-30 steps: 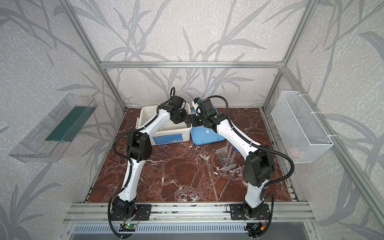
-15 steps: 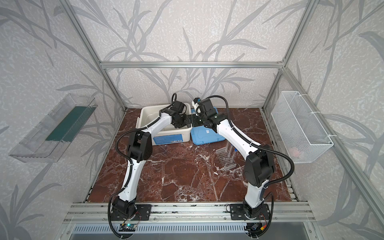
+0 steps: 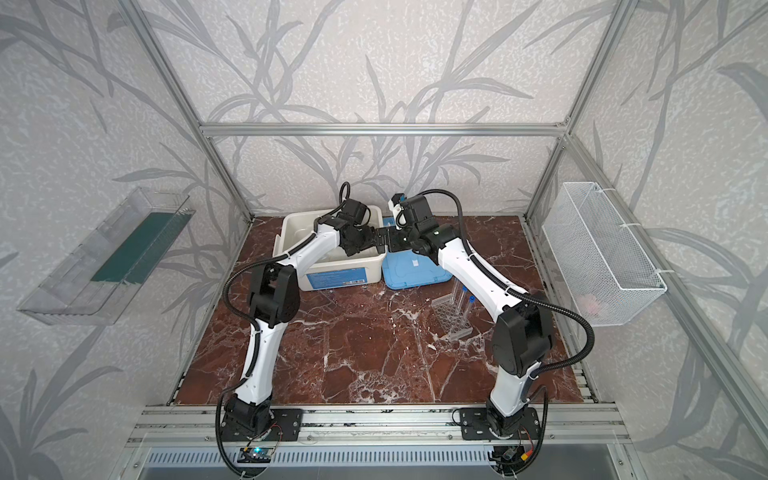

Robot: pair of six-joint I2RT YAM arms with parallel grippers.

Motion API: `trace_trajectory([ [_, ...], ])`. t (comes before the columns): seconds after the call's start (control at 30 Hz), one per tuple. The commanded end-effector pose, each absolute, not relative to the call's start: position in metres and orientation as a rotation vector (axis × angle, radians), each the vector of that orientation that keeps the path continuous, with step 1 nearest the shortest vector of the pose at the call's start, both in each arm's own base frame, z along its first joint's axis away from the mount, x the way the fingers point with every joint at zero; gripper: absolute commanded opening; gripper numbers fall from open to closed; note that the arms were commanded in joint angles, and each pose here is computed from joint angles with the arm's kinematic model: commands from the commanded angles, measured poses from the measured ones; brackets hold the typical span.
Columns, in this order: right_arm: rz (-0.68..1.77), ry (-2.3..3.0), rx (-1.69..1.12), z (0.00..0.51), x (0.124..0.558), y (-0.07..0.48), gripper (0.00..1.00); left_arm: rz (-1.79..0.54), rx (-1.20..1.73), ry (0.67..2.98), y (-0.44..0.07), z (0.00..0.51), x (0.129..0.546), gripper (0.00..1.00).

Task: Organize the chemistry lab equipment
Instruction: 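Open the left gripper and raise it while the right gripper moves toward the blue lid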

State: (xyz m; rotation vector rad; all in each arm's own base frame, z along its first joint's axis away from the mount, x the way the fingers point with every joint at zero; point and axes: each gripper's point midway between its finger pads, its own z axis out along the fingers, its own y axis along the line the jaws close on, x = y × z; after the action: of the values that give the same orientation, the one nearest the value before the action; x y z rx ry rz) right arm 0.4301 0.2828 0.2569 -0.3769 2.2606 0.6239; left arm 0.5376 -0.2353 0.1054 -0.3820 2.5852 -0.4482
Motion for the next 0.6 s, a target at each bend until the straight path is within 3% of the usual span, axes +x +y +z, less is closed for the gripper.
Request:
trace_trajectory([
  [0.0,0.619,2.244,-0.36,0.276,0.424,0.266,0.99,-0.45,-0.346,2.496,-0.231,0.162,0.531,0.86],
  [0.17,0.591,2.269,-0.291,0.281,0.429,0.231,0.99,-0.398,-0.357,2.446,-0.214,0.2,0.513,0.99],
  [0.57,0.349,2.46,-0.108,0.225,0.466,0.138,1.0,-0.712,-0.152,2.386,-0.237,0.255,0.426,0.99],
])
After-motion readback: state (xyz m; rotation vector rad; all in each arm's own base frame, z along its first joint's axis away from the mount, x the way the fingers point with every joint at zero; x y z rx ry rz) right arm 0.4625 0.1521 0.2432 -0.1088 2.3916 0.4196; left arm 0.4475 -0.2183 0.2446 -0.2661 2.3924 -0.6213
